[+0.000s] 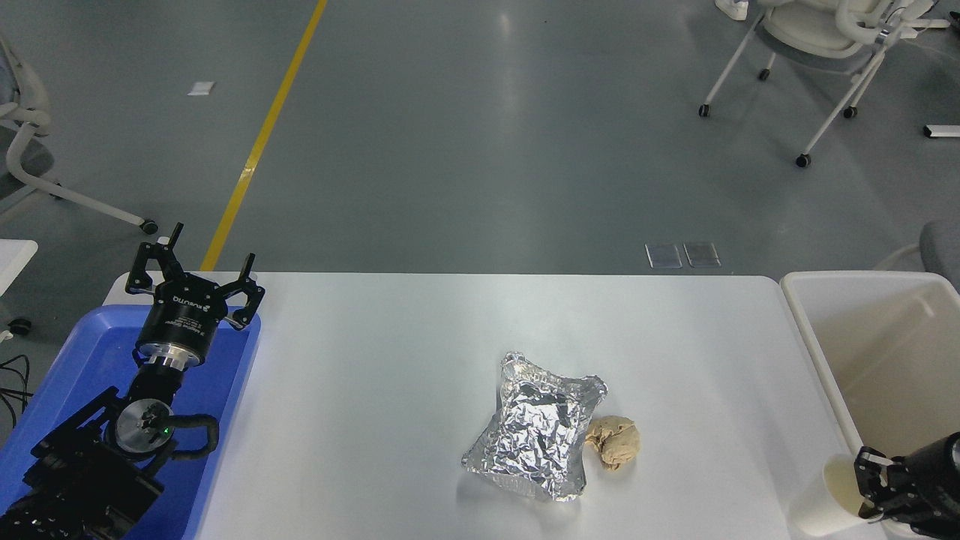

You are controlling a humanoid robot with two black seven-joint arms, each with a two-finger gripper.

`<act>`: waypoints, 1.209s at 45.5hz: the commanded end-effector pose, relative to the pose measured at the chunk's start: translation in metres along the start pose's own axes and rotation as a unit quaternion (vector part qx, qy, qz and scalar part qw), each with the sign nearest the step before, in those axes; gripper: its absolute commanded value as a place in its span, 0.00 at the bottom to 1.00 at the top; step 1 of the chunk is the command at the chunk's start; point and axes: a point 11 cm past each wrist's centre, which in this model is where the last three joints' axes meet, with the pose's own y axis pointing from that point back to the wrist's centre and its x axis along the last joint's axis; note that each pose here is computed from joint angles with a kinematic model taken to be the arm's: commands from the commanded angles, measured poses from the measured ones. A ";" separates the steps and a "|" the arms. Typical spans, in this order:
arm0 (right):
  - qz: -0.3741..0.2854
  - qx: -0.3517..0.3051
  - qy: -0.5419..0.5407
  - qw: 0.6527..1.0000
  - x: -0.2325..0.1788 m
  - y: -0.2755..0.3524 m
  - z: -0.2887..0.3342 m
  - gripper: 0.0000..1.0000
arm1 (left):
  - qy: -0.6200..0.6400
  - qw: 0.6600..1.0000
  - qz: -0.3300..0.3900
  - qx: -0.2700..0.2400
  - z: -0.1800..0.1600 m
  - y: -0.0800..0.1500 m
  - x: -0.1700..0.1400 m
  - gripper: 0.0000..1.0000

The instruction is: Pick up paper cup place in dustbin

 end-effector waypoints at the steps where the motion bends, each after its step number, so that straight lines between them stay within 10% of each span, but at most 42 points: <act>1: -0.003 0.028 0.024 0.999 0.001 0.069 -0.026 0.00 | 0.000 1.000 -0.001 0.001 0.000 0.000 0.000 1.00; 22: 0.045 0.076 0.060 0.994 0.012 0.200 -0.051 0.00 | 0.000 1.000 0.000 0.001 0.000 0.000 0.000 1.00; 55: 0.100 0.096 0.077 0.987 0.013 0.242 -0.062 0.00 | 0.000 1.000 0.000 0.001 -0.001 0.000 0.000 1.00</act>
